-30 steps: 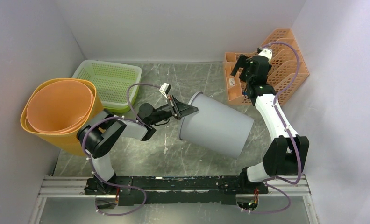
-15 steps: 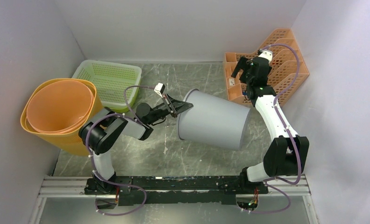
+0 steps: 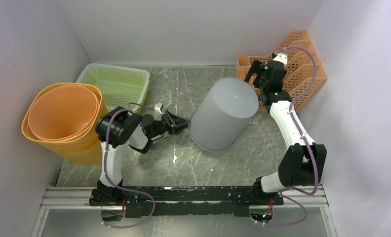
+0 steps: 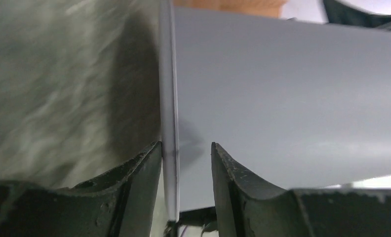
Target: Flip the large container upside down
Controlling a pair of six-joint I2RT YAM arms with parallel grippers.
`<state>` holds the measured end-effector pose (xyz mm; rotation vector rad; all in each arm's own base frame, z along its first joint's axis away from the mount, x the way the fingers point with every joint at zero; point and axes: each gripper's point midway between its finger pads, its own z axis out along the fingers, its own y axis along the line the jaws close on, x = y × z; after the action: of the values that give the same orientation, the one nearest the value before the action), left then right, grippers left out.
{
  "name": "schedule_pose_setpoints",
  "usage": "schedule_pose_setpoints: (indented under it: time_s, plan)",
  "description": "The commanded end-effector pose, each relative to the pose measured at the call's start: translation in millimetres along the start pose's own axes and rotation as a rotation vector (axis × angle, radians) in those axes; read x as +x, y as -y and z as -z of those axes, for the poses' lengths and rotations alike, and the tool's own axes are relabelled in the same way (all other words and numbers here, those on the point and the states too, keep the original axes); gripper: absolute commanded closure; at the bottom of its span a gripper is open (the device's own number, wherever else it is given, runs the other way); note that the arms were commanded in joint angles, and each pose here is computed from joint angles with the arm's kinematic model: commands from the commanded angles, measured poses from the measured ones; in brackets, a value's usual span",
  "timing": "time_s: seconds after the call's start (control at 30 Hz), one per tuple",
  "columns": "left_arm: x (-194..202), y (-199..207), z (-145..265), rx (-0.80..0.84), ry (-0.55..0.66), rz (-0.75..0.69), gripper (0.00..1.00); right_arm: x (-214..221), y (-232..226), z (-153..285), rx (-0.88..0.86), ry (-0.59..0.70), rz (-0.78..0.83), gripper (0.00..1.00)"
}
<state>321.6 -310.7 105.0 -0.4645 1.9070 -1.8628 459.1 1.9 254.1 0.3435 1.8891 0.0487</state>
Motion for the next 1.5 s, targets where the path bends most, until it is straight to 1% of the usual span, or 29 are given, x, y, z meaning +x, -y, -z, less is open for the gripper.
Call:
schedule_pose_setpoints:
  time_s: [0.0,0.13,0.2,0.23,0.33,0.37,0.57,0.73,0.8,0.93,1.0,1.07,1.2,1.27,1.4,1.47]
  plan:
    - [17.8,33.5,12.7,0.229,-0.062,-0.244,0.48,-5.5,0.3,0.5,-0.013,0.02,-0.001,0.0]
    - [18.6,27.0,11.2,0.221,-0.073,-0.247,0.46,-6.0,-0.7,1.2,-0.02,0.02,0.0,0.0]
    - [19.4,26.1,11.4,0.221,-0.078,-0.257,0.41,-6.9,-1.2,2.2,-0.023,0.022,0.003,0.0]
    - [19.9,24.8,11.7,0.219,-0.081,-0.262,0.34,-7.6,-1.8,2.7,-0.026,0.023,0.003,0.0]
    - [20.0,19.3,13.8,0.205,-0.083,-0.262,0.06,-9.4,-4.4,4.2,-0.04,0.022,0.002,0.0]
    - [19.2,15.8,15.0,0.195,-0.082,-0.256,0.0,-10.3,-6.3,4.8,-0.047,0.02,0.0,0.0]
    - [15.2,-3.0,23.5,0.135,-0.062,-0.232,0.0,-27.8,-18.3,15.5,-0.103,0.037,-0.001,0.0]
    - [9.5,-19.1,27.7,0.028,-0.041,-0.255,0.0,-42.8,-25.5,26.8,-0.136,0.058,-0.001,0.0]
    - [5.4,-31.7,26.4,-0.066,-0.034,-0.262,0.01,-50.0,-28.9,31.7,-0.152,0.069,-0.003,0.0]
    - [-10.8,-39.3,17.6,-0.24,0.003,-0.35,0.01,-58.8,-37.7,38.3,-0.194,0.076,-0.008,0.0]
    - [-17.5,-36.9,11.5,-0.311,0.022,-0.4,0.0,-60.4,-40.7,39.5,-0.209,0.076,-0.012,0.0]
    - [-26.8,-28.5,4.3,-0.369,0.066,-0.447,0.01,-62.1,-43.8,41.0,-0.224,0.075,-0.014,0.0]
    - [-35.0,-25.7,-10.0,-0.549,0.122,-0.536,0.0,-72.7,-48.2,46.7,-0.24,0.092,-0.014,0.0]
    - [-33.7,-21.5,-25.5,-0.578,0.094,-0.565,0.0,-81.3,-51.4,51.9,-0.254,0.108,-0.016,0.0]
    - [-9.2,-25.4,-46.2,-0.519,0.014,-0.535,0.0,-92.4,-54.1,61.5,-0.264,0.126,-0.016,0.0]
    - [7.0,-26.7,-54.1,-0.505,-0.024,-0.546,0.0,-97.7,-53.8,65.8,-0.261,0.138,-0.017,0.0]
